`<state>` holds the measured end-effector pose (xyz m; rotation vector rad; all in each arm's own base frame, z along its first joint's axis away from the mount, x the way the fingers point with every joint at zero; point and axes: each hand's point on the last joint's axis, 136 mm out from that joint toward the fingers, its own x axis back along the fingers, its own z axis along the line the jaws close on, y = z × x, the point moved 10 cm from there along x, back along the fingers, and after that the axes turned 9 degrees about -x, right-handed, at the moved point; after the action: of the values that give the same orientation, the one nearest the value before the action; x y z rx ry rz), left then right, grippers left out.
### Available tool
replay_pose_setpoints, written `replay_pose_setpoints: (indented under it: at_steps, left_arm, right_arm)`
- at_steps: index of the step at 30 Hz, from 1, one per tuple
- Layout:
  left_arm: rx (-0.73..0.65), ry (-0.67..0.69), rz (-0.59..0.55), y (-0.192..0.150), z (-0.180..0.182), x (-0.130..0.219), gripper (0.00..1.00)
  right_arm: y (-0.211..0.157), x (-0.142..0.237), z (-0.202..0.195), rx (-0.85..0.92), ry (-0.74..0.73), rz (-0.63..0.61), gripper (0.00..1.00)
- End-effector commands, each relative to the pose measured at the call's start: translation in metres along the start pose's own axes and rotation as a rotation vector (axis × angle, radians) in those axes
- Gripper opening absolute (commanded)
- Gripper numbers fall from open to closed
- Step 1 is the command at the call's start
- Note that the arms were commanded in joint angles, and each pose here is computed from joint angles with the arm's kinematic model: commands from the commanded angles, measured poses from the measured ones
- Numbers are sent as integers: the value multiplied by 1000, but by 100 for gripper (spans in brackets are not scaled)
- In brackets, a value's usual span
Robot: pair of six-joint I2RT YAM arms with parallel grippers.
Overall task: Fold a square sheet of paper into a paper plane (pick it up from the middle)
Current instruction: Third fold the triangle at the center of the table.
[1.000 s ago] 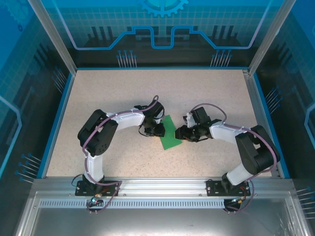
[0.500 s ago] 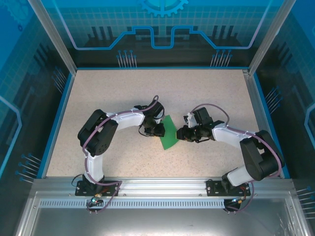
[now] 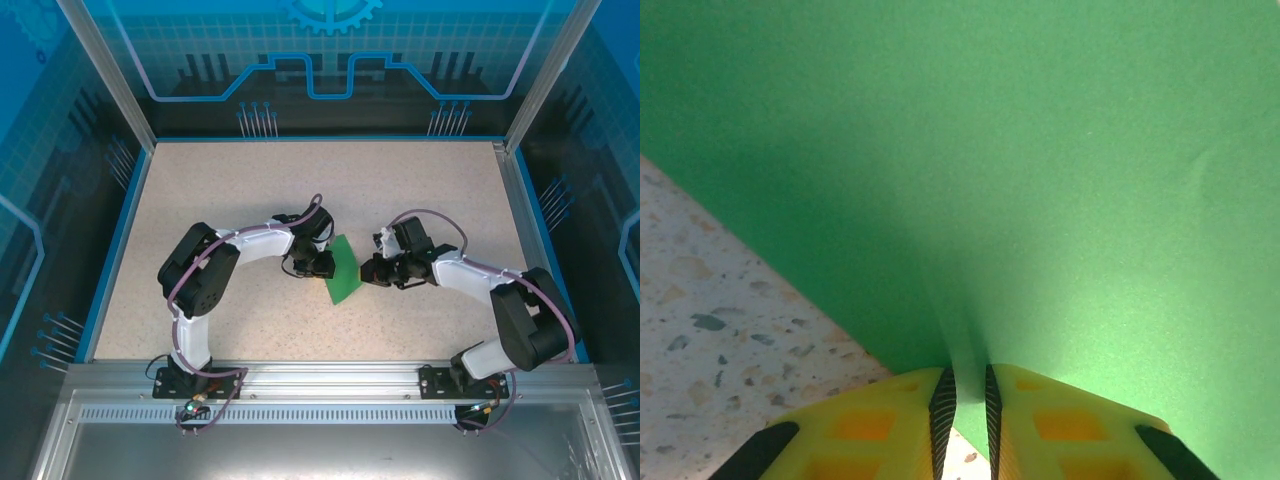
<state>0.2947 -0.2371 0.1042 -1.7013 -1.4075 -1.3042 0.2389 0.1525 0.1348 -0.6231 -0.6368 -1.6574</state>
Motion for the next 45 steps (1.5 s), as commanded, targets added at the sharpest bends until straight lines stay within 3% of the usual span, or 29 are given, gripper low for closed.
replay_pose_setpoints:
  at_steps: [1,21,45]
  left_arm:
    - [-4,71,66,-11,11,-17,21]
    - [7,-9,31,-13,8,-16,19]
    - [70,-130,-39,-13,21,5,20]
  right_arm:
    - [8,-3,10,-1,46,12,7]
    - [21,-46,14,-33,53,64,8]
    - [30,-72,12,-30,-77,74,10]
